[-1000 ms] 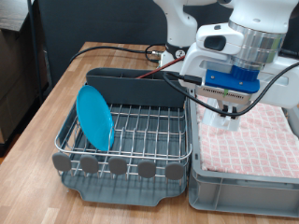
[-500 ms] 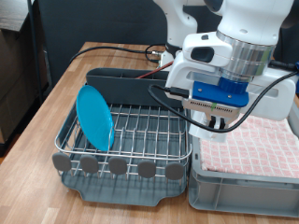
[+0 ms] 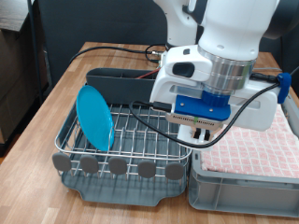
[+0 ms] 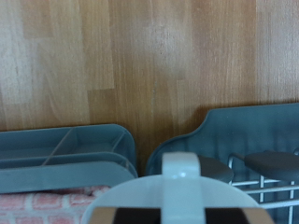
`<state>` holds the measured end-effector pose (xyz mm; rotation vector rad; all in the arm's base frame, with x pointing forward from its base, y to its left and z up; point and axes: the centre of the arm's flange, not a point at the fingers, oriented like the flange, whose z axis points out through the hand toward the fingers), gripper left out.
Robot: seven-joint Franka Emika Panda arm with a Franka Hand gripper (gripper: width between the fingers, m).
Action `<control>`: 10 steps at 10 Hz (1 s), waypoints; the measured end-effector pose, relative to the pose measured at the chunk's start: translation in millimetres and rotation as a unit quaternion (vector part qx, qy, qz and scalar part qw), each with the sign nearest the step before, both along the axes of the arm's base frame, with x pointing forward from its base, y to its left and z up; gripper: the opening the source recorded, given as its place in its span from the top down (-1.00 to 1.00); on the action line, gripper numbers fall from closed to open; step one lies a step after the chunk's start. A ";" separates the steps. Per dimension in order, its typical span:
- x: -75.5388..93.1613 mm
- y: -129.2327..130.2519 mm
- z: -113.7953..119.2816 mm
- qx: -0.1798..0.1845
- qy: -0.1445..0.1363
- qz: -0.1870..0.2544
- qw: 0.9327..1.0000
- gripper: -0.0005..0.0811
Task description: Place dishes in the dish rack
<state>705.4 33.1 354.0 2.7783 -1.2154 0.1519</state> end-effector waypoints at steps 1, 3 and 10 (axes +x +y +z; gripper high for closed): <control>1.7 -5.0 -6.0 0.000 0.002 0.002 1.000 0.81; 5.1 -13.3 -17.4 0.000 0.003 0.007 1.000 0.81; 19.2 -18.6 -49.7 0.019 0.016 0.019 1.000 0.81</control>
